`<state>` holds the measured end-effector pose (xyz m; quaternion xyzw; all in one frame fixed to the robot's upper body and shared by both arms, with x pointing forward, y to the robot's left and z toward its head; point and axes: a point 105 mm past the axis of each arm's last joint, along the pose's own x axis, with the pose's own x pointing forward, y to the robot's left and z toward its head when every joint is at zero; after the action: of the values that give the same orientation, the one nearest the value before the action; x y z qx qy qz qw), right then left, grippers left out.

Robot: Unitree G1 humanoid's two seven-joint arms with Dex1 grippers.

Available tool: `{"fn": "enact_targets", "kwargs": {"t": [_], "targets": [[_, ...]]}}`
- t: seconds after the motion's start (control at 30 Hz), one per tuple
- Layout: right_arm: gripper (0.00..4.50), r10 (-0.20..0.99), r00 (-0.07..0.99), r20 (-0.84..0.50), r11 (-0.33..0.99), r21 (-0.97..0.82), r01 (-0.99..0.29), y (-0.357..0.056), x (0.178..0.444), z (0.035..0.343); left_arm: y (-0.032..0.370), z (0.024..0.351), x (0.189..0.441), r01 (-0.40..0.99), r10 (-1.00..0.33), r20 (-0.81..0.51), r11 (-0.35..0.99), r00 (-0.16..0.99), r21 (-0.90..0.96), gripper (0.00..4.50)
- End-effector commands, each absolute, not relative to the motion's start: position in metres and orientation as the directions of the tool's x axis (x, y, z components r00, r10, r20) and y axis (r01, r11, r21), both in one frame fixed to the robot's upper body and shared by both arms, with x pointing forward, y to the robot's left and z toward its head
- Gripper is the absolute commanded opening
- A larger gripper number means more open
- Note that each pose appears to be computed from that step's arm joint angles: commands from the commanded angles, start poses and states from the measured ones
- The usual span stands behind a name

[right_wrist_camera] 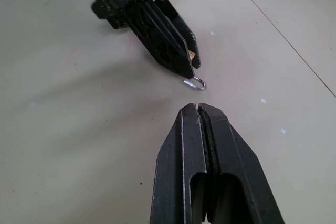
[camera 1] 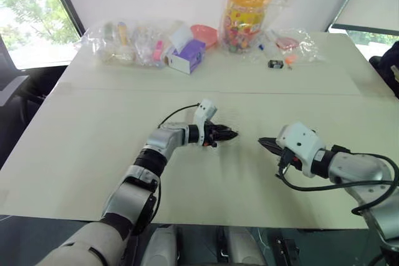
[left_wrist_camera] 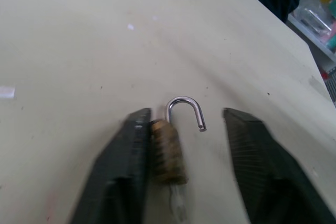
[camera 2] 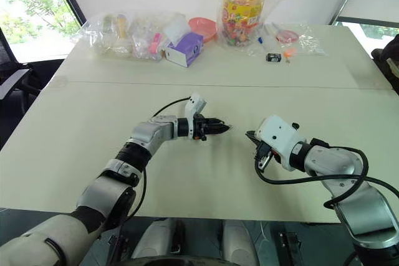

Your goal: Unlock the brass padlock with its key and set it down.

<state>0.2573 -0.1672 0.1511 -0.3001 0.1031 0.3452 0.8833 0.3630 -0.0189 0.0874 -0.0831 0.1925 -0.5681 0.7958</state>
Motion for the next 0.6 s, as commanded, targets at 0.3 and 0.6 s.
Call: {"fn": "enact_targets", "kwargs": {"t": [0.3,0.6], "targets": [[0.00,0.567,0.725,-0.391,0.549,-0.476,-0.687,-0.167,0.250,0.166,0.049,0.110,0.350,0.895,-0.949,-0.206,0.297,0.239,-0.333,4.43],[0.00,0.584,0.706,-0.401,0.515,-0.489,-0.704,-0.169,0.253,0.174,0.082,0.140,0.308,0.961,-0.964,-0.233,0.183,0.132,-0.210,4.43]]}}
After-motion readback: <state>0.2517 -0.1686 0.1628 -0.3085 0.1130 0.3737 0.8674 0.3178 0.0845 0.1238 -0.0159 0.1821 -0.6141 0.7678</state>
